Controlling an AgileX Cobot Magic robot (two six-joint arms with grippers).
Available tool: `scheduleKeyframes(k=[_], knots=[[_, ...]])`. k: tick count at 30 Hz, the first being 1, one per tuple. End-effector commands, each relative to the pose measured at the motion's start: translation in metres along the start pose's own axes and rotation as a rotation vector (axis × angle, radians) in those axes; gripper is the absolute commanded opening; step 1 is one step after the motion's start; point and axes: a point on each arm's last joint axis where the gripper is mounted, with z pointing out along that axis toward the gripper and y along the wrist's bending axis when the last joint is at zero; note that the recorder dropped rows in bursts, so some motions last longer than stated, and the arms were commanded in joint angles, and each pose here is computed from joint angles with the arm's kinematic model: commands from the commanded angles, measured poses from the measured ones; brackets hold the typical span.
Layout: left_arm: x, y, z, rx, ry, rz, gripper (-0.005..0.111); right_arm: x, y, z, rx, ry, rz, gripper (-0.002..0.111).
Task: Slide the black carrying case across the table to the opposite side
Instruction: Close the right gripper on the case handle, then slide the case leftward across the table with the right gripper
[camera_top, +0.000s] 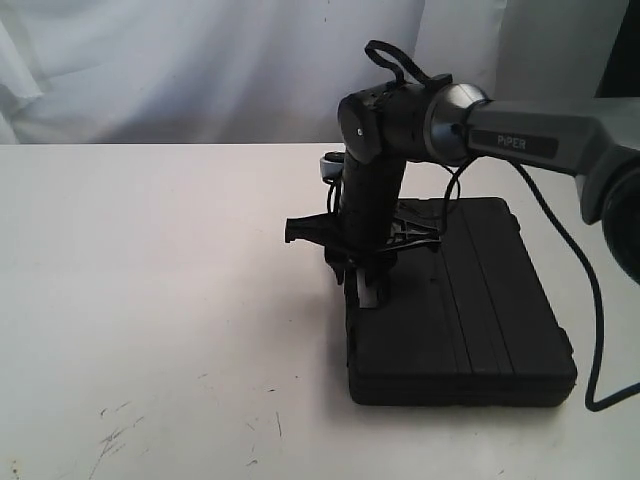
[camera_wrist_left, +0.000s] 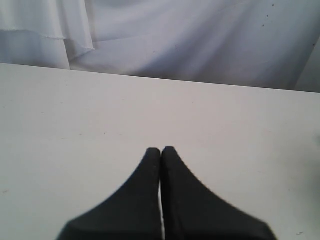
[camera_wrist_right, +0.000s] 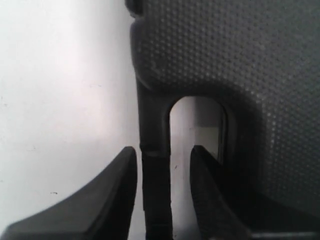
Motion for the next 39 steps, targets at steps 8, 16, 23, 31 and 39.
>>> scheduleKeyframes(k=[8, 16, 23, 31, 39], knots=[[0.001, 0.0, 0.0, -0.002, -0.005, 0.002, 0.0, 0.007, 0.019, 0.001, -0.03, -0.022, -0.024, 0.033], [0.001, 0.0, 0.0, -0.002, -0.005, 0.002, 0.0, 0.007, 0.017, 0.002, -0.01, -0.027, -0.014, 0.033], [0.001, 0.0, 0.0, -0.002, -0.005, 0.002, 0.0, 0.008, 0.016, 0.002, -0.002, -0.016, -0.014, 0.024], [0.001, 0.0, 0.0, -0.002, -0.005, 0.002, 0.0, 0.01, 0.014, 0.002, 0.017, 0.009, -0.014, 0.007], [0.001, 0.0, 0.0, -0.002, -0.005, 0.002, 0.0, 0.01, 0.017, 0.001, -0.002, 0.008, -0.012, 0.0]])
